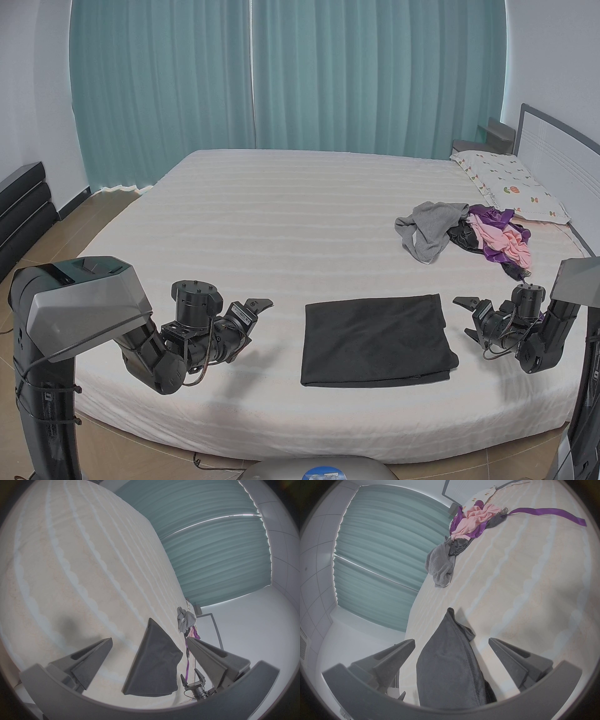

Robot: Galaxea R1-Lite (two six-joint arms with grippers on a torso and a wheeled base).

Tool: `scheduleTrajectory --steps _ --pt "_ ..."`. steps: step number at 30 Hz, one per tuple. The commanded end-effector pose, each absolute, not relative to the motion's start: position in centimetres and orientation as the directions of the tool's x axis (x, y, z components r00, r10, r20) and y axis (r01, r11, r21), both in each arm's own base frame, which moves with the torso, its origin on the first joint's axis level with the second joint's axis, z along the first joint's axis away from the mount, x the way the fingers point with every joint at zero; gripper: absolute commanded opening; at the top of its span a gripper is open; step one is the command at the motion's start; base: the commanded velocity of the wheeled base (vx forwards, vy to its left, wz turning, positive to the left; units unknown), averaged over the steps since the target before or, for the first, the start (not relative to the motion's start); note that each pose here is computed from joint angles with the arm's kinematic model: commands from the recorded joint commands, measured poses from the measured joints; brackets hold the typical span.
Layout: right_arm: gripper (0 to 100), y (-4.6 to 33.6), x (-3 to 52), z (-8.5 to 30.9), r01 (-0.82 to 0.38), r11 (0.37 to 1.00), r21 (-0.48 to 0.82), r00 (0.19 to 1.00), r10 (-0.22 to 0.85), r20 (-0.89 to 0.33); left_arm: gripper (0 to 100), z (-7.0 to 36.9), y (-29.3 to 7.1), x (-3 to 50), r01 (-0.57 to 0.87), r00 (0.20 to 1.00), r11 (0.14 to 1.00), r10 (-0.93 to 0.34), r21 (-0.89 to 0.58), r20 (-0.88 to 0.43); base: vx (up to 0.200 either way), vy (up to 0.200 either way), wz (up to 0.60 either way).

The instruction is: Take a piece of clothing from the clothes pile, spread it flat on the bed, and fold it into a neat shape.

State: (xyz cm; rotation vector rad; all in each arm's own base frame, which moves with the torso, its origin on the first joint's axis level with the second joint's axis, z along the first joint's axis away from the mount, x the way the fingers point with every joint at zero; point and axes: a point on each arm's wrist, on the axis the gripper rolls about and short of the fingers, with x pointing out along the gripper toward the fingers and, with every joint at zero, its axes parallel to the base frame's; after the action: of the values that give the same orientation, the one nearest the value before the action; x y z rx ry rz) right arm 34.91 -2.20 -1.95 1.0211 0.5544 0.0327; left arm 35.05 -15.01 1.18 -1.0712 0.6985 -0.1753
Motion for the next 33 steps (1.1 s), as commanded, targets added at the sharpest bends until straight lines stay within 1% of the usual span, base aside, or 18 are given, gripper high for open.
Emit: scheduleTrajectory --steps 1,11,13,17,19,26,33 --pt "100 -2.2 34.7 -2.5 0.237 0.533 0.812 0.856 0.28 -0.433 100 0.8 -15.4 35.4 -0.188 0.775 0.49 -0.459 -0.851 -0.436 0.0 -0.2 0.0" --pt "100 -1.8 34.5 -3.2 0.231 0.543 0.807 0.856 0.28 -0.434 100 0.6 -15.3 35.3 -0.181 0.776 0.507 -0.453 -0.843 -0.439 0.0 -0.2 0.0" --pt "100 -1.8 34.5 -3.2 0.229 0.543 0.808 0.858 0.28 -0.431 100 0.6 -15.2 35.5 -0.173 0.779 0.516 -0.45 -0.839 -0.437 0.0 0.0 0.0" --pt "100 -1.8 34.5 -3.4 0.227 0.544 0.808 0.858 0.28 -0.43 100 -2.0 -15.0 35.9 -0.076 0.763 0.695 -0.421 -0.715 -0.49 0.0 0.0 0.0" --pt "100 -1.8 34.5 -3.4 0.224 0.545 0.808 0.859 0.28 -0.428 100 -2.9 -15.2 36.5 -0.029 0.77 0.747 -0.407 -0.664 -0.491 0.0 0.0 0.0" --pt "100 -1.7 34.5 -3.5 0.223 0.547 0.807 0.858 0.282 -0.429 100 -3.7 -16.8 38.2 0.014 0.776 0.739 -0.432 -0.673 -0.459 0.0 0.0 0.0" --pt "100 -1.6 34.5 -3.6 0.226 0.549 0.805 0.856 0.283 -0.433 100 -4.0 -16.9 38.3 0.018 0.775 0.743 -0.433 -0.669 -0.46 0.0 0.0 0.0"
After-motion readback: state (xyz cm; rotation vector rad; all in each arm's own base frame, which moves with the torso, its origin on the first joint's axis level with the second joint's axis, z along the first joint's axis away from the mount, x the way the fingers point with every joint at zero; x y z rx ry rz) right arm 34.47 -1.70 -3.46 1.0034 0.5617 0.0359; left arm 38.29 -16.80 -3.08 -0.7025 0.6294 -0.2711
